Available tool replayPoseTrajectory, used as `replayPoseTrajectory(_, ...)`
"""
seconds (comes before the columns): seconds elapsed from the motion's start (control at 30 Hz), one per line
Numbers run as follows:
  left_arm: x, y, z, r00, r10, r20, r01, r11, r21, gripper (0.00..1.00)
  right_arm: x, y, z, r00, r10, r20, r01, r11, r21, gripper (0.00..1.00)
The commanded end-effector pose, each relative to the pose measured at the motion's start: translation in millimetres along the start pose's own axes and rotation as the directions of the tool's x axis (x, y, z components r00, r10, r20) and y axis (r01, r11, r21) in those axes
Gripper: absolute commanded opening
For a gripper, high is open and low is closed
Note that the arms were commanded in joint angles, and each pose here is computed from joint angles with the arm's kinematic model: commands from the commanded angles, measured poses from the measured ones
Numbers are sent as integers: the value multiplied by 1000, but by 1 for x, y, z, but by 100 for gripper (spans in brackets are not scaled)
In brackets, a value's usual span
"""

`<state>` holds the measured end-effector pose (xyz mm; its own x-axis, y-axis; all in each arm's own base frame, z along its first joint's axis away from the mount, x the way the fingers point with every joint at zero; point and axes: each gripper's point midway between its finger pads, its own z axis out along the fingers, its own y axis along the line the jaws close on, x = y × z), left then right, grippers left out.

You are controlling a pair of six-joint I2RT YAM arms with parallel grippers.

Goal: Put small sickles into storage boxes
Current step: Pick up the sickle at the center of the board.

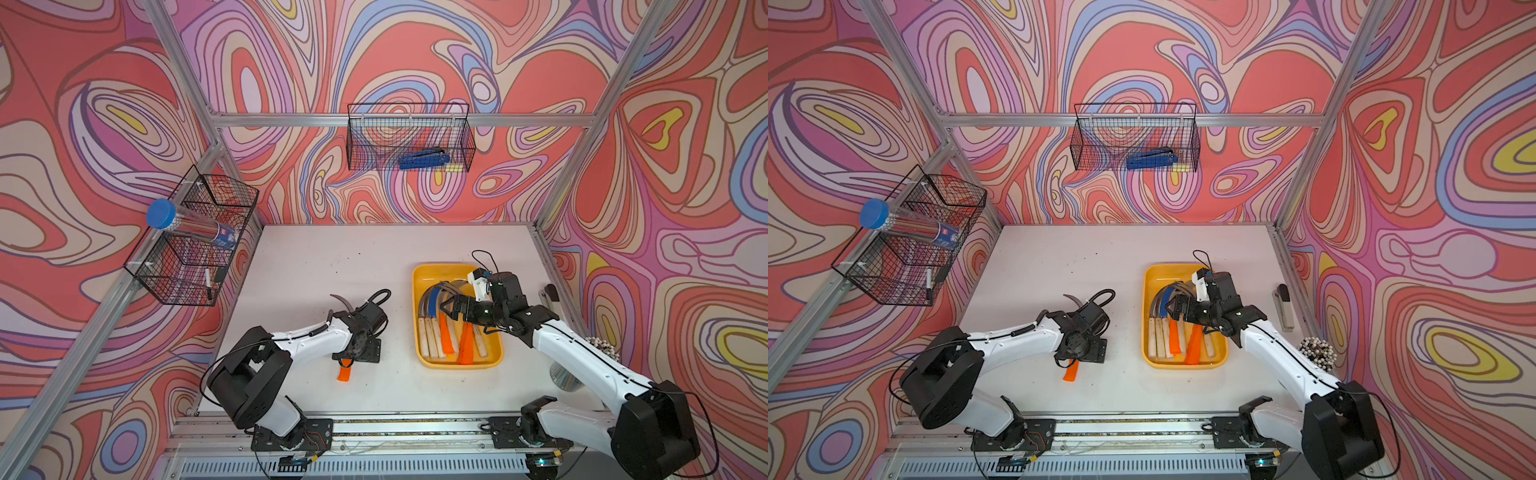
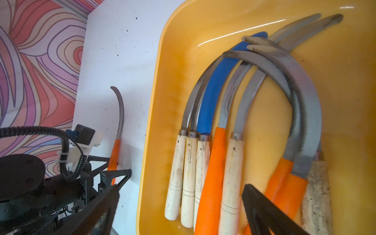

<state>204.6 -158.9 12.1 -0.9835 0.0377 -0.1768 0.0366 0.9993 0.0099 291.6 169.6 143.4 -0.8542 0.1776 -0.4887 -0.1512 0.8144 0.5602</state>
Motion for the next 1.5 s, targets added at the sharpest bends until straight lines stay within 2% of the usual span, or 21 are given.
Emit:
replayPoseTrajectory(0.0,63,33,12,981,-27,-190,2,991,-135,88,0,-2,0,1000,-2,8,2,1000,-3,98)
replayPoseTrajectory(0.13,74,39,17,977,-24,-211,-11,986,-168,80,0,-2,2,1000,1,11,-1,1000,-6,98)
replayPoseTrajectory(0.23,79,41,19,975,-16,-221,-27,982,-189,69,1,-3,3,1000,4,8,-4,1000,-8,98)
replayPoseTrajectory(0.27,79,39,20,975,-10,-222,-32,982,-186,61,2,-3,4,1000,5,5,-5,1000,-7,98)
replayPoseTrajectory(0.33,80,37,23,975,-6,-222,-36,983,-182,52,1,-4,4,1000,6,5,-5,1000,-6,98)
replayPoseTrajectory(0.4,80,36,24,975,-4,-224,-38,983,-182,51,1,-2,4,1000,4,5,-4,1000,-8,98)
replayPoseTrajectory(0.43,80,35,24,975,-1,-224,-41,982,-183,47,1,-3,4,1000,6,4,-6,1000,-7,98)
replayPoseTrajectory(0.53,78,34,24,975,7,-220,-47,983,-178,21,1,-2,3,1000,3,5,-3,1000,-7,98)
replayPoseTrajectory(0.93,70,30,15,983,14,-181,-42,988,-150,22,2,-1,2,1000,8,4,-8,1000,-10,98)
replayPoseTrajectory(1.0,67,27,10,987,13,-160,-34,991,-132,19,0,0,1,1000,10,8,-10,1000,-13,98)
replayPoseTrajectory(1.07,64,27,6,990,14,-140,-31,992,-122,11,0,0,1,1000,13,11,-13,1000,-16,98)
replayPoseTrajectory(1.17,60,28,1,992,21,-124,-37,991,-129,8,-1,2,1,1000,15,11,-15,1000,-21,98)
replayPoseTrajectory(1.23,59,28,-1,992,25,-122,-41,990,-131,1,-1,2,1,1000,17,11,-17,1000,-25,98)
replayPoseTrajectory(1.47,53,24,-8,995,32,-97,-42,994,-105,0,0,4,0,1000,23,12,-23,999,-34,98)
